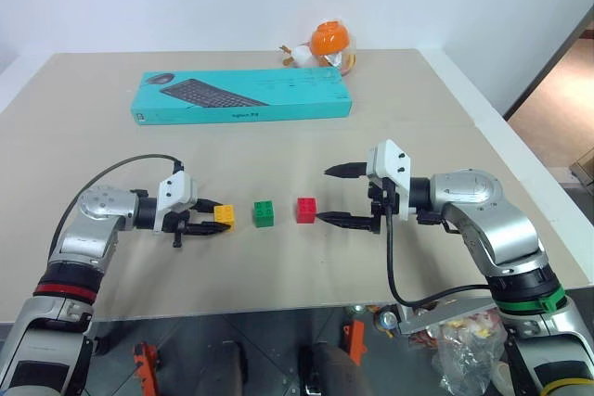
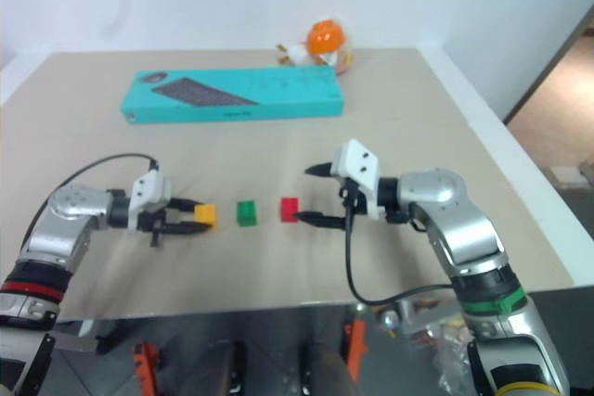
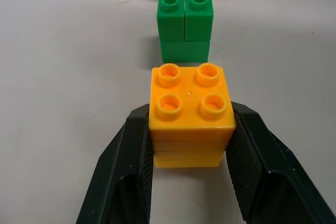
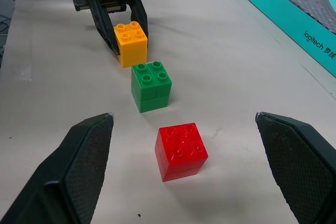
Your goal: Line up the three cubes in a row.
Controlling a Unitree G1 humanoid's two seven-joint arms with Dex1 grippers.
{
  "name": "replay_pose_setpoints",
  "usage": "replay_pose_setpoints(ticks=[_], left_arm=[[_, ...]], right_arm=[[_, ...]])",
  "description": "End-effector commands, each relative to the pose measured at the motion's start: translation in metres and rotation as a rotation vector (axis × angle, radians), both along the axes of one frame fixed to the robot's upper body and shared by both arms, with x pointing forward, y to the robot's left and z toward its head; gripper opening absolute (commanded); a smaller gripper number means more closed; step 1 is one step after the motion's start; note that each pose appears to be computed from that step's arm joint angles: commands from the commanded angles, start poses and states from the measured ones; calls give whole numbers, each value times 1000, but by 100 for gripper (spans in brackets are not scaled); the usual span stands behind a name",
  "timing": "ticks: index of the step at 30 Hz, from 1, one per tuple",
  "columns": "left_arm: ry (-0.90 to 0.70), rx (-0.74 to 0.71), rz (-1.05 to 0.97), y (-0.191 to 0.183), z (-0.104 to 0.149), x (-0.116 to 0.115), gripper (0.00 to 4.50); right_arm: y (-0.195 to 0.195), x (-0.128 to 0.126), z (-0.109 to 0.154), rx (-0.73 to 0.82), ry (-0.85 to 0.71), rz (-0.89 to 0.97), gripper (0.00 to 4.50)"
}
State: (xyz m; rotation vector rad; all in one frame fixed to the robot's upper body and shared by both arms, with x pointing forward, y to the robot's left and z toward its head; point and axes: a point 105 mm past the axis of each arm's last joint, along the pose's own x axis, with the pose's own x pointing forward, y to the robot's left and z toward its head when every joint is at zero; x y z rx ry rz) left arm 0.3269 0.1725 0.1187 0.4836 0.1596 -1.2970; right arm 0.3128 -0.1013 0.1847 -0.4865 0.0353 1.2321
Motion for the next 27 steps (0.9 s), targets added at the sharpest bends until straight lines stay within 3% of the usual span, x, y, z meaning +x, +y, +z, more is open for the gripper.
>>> replay_pose_setpoints(ticks=[1, 2, 3, 4, 9, 10, 14, 20, 27], left_arm=[[-27, 33, -25, -2, 1, 1, 137], [-31, 39, -24, -2, 0, 1, 137], [-34, 42, -23, -2, 0, 2, 240], [-39, 45, -23, -2, 0, 2, 257], [-54, 46, -20, 2, 10, 3, 433], [-57, 44, -14, 4, 13, 3, 446], [-48, 1, 35, 14, 33, -2, 446], [23, -208, 229, 28, 78, -6, 446], [-189, -306, 576, 45, 79, 32, 446]], right_arm=[[-2, -3, 15, 18, -52, 6, 450], [-2, -3, 15, 18, -51, 6, 450], [-2, -3, 15, 18, -50, 6, 450], [-2, -3, 15, 18, -49, 6, 450], [0, -3, 15, 31, -40, 13, 450], [1, -4, 16, 37, -38, 13, 450], [2, -3, 23, 79, -31, 8, 450], [-3, 6, 42, 185, -40, -54, 450], [-30, 47, 37, 197, -133, -251, 450]])
